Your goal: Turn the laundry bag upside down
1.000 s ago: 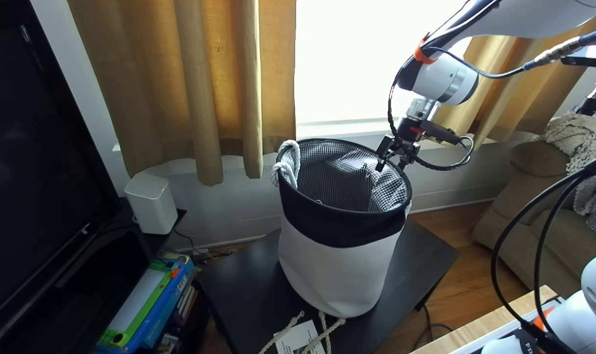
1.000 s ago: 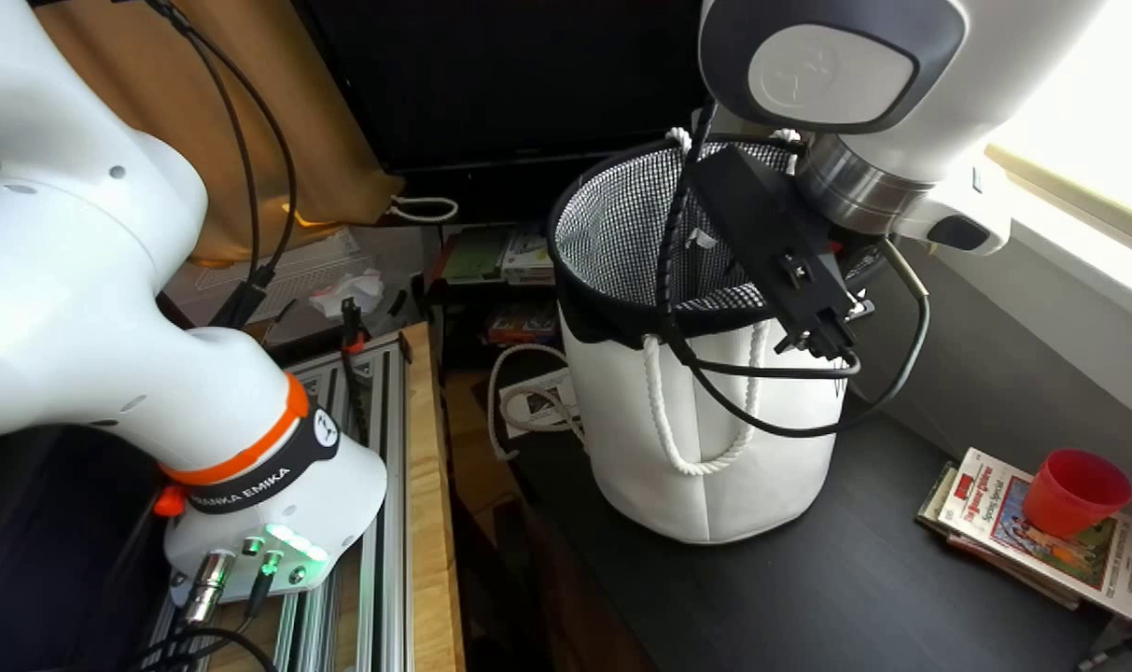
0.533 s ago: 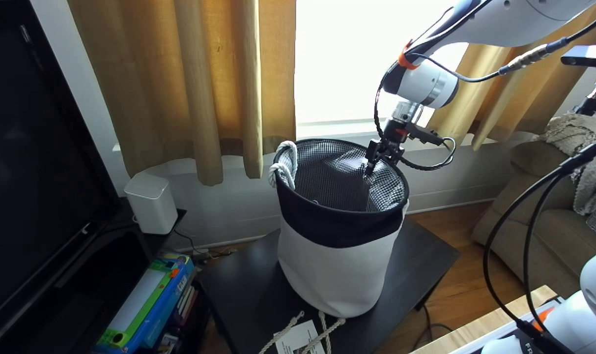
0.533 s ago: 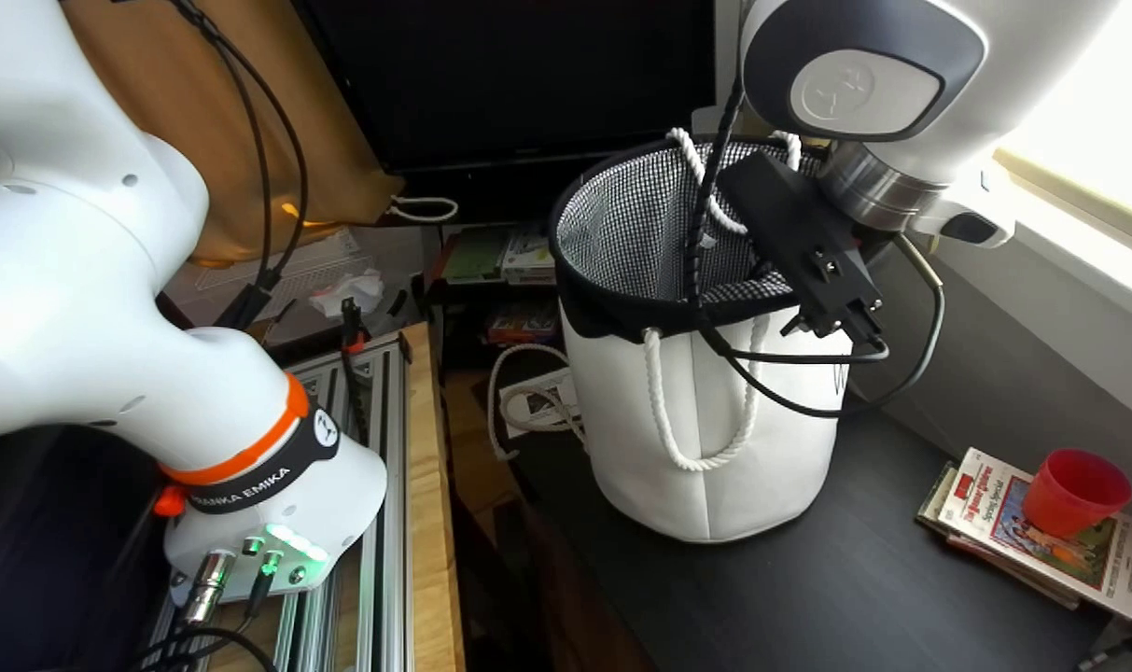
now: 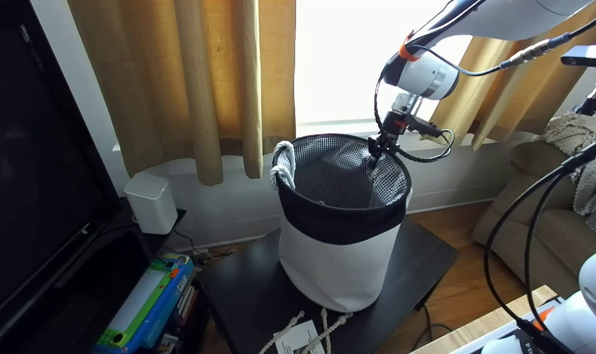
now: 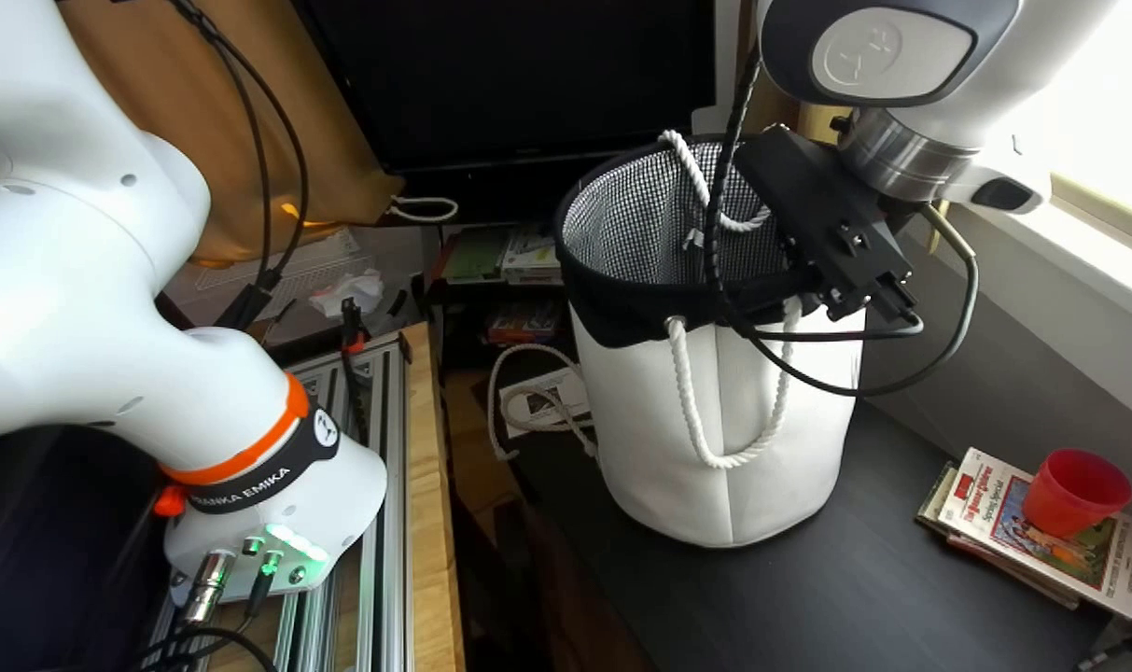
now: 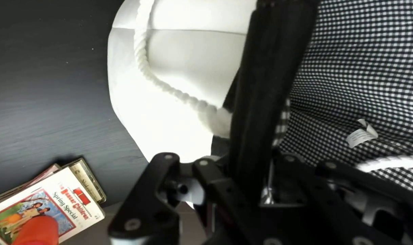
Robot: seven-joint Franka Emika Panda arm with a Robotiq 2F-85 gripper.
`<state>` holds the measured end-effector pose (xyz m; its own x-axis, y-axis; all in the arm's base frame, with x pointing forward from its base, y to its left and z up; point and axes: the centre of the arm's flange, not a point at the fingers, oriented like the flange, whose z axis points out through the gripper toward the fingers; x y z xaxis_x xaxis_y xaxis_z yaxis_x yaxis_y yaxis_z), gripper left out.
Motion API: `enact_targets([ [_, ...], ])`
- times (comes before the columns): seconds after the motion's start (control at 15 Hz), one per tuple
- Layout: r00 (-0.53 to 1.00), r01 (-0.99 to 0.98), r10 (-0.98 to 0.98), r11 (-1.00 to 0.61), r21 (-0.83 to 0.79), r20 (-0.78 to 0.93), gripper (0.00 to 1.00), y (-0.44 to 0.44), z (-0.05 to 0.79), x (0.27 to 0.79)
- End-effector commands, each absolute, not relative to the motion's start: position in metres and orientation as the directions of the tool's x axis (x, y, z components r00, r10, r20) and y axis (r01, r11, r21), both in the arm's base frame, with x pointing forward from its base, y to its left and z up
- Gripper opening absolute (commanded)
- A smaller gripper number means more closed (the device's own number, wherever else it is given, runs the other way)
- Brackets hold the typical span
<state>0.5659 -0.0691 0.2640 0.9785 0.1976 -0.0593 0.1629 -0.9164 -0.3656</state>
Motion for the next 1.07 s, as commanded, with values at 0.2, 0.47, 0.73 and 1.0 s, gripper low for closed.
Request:
enact_targets([
  [0.2, 0.969, 0.196, 0.235, -0.922, -0.334, -0.078, 0.01, -0.062, 0.315, 0.55],
  [0.47, 0.963, 0.217, 0.248, -0.947, -0.236, -0.109, 0.01, -0.059, 0.349, 0.54],
  [0.73, 0.961, 0.227, 0.24, -0.969, -0.1, -0.141, 0.01, -0.051, 0.377, 0.531],
  [1.0, 0.948, 0.249, 0.245, -0.968, -0.007, -0.203, 0.01, -0.03, 0.373, 0.522],
])
